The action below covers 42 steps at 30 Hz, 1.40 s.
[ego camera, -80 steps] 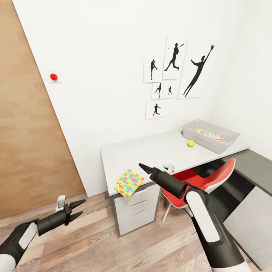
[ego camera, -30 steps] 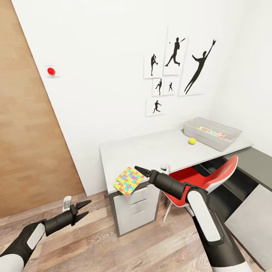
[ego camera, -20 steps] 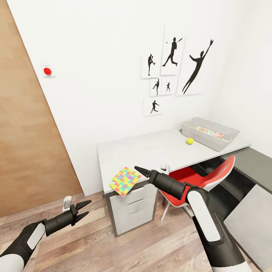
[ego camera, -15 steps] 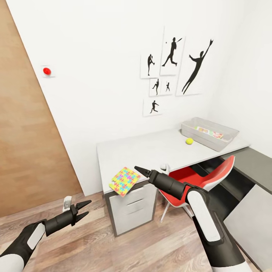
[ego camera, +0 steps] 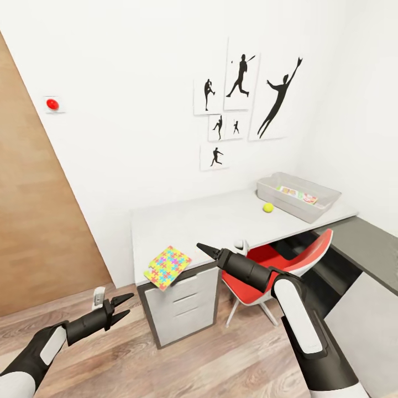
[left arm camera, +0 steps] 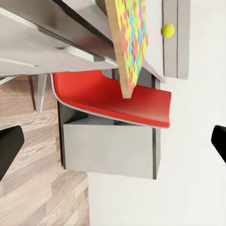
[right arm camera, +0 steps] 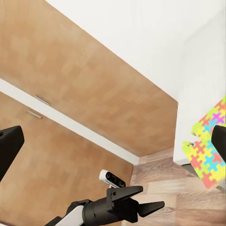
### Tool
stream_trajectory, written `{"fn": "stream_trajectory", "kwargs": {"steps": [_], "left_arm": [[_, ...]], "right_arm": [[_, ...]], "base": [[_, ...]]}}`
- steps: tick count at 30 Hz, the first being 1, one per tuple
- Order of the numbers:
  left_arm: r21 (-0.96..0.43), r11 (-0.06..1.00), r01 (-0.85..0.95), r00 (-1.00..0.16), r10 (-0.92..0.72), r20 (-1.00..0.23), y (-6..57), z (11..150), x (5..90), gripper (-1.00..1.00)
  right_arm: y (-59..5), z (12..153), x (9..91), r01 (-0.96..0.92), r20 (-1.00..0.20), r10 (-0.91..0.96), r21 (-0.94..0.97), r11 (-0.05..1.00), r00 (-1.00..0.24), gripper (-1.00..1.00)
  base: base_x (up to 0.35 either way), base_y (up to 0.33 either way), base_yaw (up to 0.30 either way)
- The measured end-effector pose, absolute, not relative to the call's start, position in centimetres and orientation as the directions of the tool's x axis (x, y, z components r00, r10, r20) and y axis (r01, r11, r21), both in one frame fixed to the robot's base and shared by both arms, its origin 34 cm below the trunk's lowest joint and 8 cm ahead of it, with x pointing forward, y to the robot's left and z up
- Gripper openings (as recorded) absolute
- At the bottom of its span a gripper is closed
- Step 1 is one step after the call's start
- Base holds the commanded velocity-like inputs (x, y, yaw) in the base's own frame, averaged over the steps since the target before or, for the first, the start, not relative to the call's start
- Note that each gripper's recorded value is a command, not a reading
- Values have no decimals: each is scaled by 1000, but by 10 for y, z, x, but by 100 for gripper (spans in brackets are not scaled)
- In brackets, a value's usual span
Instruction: Put all the toys in the child's room - the three board games (two on the bed and one on the table), the two jigsaw puzzles on the table, and the tennis ball on the table - inside the toy box on the table in the child's room.
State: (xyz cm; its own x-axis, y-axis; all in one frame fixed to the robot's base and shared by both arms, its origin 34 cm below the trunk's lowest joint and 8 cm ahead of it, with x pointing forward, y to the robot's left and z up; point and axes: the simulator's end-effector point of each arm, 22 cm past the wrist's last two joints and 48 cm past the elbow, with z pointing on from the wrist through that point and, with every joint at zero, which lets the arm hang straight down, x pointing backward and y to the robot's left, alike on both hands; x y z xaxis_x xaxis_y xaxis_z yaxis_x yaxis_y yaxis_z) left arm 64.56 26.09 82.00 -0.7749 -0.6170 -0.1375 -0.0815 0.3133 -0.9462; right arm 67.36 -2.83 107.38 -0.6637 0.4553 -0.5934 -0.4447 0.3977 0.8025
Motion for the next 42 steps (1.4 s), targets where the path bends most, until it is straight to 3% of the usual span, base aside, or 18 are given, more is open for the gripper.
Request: {"fn": "stream_trajectory", "kwargs": {"steps": [13, 42], "left_arm": [[-946, 313, -82, -775, -617, -137, 261, 820, 646, 100], [-945, 323, -57, -766, -621, -166, 258, 821, 649, 100]], "right_arm": [[-28, 1074, 674, -445, -593, 456, 803, 397, -664, 100], [-26, 1074, 673, -446, -593, 453, 803, 395, -666, 100]], "base": [[15, -190, 0], [72, -7, 0]]}}
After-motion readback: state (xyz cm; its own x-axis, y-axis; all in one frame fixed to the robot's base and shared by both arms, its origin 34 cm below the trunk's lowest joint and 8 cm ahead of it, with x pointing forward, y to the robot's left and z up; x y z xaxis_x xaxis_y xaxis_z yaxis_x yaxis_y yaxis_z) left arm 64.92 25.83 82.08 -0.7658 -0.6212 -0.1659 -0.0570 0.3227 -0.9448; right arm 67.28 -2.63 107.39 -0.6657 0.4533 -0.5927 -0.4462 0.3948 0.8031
